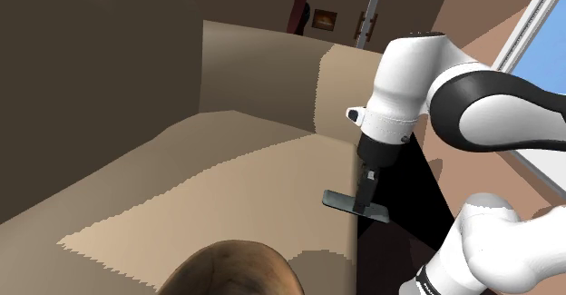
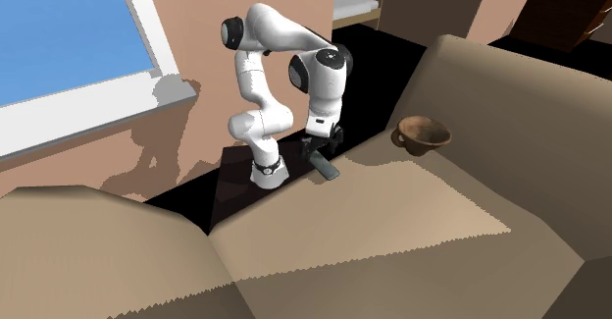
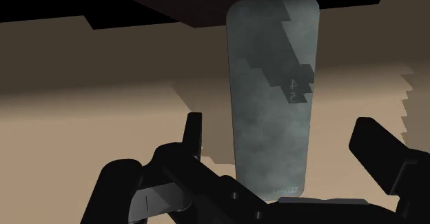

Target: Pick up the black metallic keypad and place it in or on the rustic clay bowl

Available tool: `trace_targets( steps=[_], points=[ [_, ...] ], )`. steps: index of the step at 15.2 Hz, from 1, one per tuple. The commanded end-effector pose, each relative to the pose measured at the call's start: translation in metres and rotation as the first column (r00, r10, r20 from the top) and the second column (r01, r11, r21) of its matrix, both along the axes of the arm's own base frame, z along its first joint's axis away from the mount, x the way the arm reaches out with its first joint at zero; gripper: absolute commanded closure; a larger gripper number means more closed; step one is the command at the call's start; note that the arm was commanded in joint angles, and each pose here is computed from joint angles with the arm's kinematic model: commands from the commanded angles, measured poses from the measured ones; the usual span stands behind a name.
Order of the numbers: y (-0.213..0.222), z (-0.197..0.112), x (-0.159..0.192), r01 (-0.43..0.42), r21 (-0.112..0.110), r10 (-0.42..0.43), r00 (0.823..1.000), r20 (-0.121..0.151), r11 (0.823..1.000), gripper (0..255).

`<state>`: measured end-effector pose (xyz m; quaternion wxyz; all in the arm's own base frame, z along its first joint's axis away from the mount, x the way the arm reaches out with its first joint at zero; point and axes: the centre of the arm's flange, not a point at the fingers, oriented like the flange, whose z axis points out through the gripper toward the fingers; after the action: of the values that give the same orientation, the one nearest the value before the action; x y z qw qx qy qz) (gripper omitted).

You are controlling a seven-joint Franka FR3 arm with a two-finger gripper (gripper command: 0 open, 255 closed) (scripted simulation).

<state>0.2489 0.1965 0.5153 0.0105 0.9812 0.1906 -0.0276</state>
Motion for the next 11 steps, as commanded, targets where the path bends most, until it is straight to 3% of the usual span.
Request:
trace_targets(
  steps=[1, 4, 11],
  points=[
    [0.001, -0.010, -0.001, -0.001, 0.000, 0.001, 1.000, -0.001, 1.000, 0],
    [0.000, -0.029, -0.002, -0.001, 0.000, 0.001, 1.000, -0.001, 1.000, 0],
    [0.000, -0.029, -0.002, -0.001, 0.000, 0.001, 1.000, -0.001, 1.000, 0]
  ],
)
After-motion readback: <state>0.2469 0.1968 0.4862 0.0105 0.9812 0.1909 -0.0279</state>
